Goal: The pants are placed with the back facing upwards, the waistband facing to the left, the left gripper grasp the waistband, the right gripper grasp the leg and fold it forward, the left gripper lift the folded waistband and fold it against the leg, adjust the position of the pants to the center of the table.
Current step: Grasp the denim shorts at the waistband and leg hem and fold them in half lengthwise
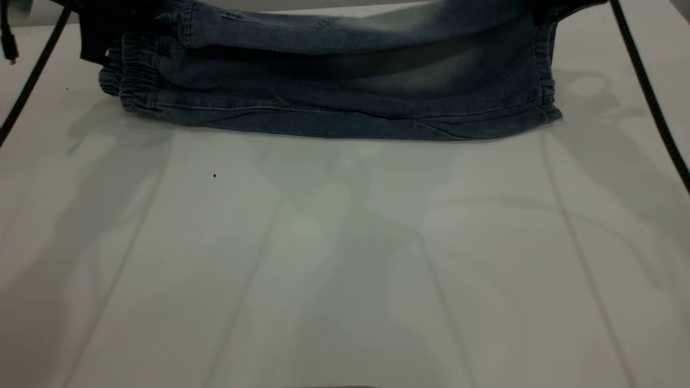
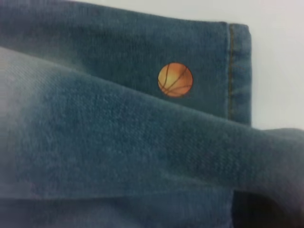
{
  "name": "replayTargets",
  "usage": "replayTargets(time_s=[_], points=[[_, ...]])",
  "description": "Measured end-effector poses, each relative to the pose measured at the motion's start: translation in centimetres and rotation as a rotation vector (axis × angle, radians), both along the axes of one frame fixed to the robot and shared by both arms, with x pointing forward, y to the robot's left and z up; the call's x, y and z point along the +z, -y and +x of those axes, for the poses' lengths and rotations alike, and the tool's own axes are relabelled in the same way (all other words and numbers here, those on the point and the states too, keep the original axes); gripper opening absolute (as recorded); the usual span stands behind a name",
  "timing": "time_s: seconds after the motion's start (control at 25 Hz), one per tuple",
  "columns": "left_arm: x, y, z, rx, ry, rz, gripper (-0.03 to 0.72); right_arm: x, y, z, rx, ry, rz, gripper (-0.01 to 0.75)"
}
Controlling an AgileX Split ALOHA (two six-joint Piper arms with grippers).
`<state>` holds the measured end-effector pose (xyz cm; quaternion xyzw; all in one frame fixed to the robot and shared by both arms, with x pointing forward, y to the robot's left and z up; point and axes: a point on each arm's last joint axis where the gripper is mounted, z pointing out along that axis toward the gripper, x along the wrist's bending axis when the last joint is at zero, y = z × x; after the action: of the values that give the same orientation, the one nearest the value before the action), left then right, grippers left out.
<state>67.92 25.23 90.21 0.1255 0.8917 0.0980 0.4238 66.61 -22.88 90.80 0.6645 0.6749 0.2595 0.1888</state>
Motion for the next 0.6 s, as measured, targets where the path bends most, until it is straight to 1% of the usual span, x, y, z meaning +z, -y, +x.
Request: replayTargets(time_s=[0.12,0.24,0.36,0.48,0.6], points=[[-0.7,0.1,0.5,-0.029,-0.004,0.030,0.090,-0.5,-0.1,0.4,-0.002,0.032,0.007,0.027],[-1.2,0.1,0.6,-0.036,-0.011,0.037,0.095,-0.4,-0.1,0.5,-0.003,0.055,0.011,0.032],[-1.3,0.1,0.7,-0.037,-0.014,0.040,0.125,-0.4,-0.1,0.6,-0.003,0.065,0.013,0.049],[-1.3,0.1,0.7,-0.036,-0.012,0.041,0.209,-0.3,-0.1,0.7,-0.003,0.072,0.014,0.094],[-1.3,0.1,0.7,-0.037,-0.013,0.040,0.328,-0.3,-0.1,0.7,-0.004,0.073,0.014,0.178]])
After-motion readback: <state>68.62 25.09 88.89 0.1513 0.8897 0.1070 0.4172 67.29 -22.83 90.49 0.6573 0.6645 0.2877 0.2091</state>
